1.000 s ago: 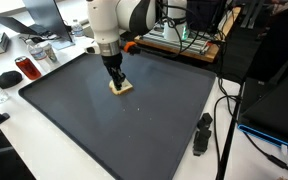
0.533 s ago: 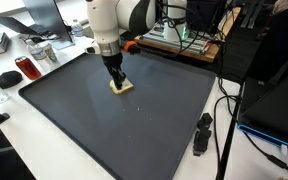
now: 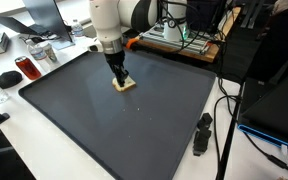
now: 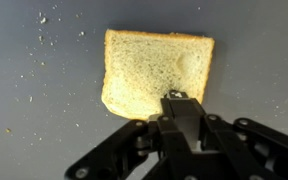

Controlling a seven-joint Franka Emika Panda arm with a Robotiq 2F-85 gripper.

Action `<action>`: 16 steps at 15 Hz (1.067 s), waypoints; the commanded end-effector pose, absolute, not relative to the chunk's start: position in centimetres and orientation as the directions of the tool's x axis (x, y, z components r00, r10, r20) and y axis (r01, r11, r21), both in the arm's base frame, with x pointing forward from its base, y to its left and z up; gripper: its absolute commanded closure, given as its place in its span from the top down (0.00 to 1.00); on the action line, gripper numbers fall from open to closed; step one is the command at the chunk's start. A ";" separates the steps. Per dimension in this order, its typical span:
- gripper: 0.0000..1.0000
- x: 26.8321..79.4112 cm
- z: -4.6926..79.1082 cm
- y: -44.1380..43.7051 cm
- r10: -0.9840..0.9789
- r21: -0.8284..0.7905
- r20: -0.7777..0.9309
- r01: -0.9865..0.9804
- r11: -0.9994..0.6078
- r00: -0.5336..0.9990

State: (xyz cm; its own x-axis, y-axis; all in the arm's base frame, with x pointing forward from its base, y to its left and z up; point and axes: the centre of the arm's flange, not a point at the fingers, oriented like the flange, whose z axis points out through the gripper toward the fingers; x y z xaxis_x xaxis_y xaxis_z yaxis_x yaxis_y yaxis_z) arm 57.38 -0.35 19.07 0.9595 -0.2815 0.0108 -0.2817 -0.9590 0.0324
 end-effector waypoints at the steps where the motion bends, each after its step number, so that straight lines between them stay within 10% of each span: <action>1: 0.05 55.3 21.5 -0.2 -0.258 0.043 0.020 -0.258 -0.965 0.966; 16: 0.05 55.8 25.6 4.6 -0.212 0.189 0.048 -0.217 -0.958 0.976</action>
State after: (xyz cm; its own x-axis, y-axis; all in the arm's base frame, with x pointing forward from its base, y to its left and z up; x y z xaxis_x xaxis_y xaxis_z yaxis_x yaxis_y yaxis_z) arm 55.71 2.49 24.67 0.9763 -0.2119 0.0436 -0.2157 -0.9690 0.1203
